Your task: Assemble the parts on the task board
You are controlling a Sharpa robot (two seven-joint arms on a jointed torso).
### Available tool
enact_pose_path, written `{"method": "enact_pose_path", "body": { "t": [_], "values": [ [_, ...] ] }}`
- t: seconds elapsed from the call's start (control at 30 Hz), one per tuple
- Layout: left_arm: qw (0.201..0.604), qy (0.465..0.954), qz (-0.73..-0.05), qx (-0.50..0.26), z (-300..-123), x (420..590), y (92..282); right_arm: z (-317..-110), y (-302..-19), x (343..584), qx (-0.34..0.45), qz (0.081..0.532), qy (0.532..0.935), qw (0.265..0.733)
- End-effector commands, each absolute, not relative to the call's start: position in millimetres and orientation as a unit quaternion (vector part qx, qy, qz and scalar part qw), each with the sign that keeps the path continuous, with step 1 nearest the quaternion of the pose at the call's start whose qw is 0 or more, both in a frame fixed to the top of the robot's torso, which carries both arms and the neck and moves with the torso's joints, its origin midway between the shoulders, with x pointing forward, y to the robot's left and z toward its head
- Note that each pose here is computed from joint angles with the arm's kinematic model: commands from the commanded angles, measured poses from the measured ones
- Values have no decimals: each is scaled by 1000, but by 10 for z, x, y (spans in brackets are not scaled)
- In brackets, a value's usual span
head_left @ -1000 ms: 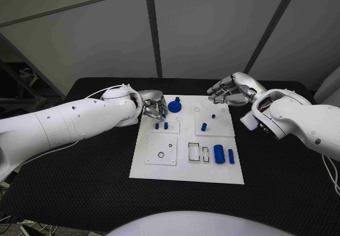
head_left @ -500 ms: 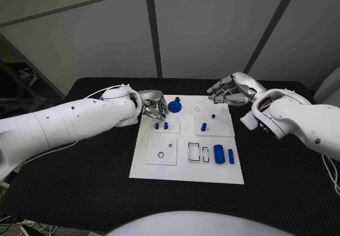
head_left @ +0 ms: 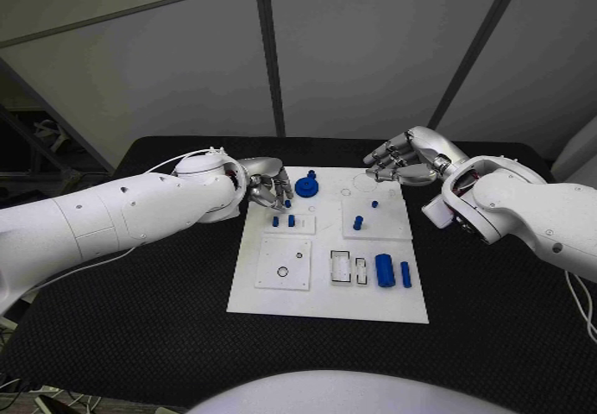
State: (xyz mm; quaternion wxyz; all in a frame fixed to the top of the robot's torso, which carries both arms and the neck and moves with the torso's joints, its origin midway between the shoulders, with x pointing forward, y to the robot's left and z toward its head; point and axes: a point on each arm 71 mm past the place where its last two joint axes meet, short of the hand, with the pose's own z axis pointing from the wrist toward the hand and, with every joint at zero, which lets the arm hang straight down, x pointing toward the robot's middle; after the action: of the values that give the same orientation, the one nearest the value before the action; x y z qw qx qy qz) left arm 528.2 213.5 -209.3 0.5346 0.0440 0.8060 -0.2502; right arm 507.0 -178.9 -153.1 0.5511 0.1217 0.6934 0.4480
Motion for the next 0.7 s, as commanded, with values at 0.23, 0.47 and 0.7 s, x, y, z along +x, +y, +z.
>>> {"method": "enact_pose_path", "body": {
  "t": [0.23, 0.47, 0.7],
  "values": [
    [541, 802, -253, 27, -2051, 5266, 2303, -1559, -1837, 5108, 105, 424, 709, 554],
    [566, 771, -286, -53, -1918, 5277, 2610, -1588, -1894, 5137, 20, 357, 724, 590],
    [568, 703, -383, -189, -1762, 5191, 2845, -1588, -1869, 5119, -82, 290, 717, 629]
  ]
}}
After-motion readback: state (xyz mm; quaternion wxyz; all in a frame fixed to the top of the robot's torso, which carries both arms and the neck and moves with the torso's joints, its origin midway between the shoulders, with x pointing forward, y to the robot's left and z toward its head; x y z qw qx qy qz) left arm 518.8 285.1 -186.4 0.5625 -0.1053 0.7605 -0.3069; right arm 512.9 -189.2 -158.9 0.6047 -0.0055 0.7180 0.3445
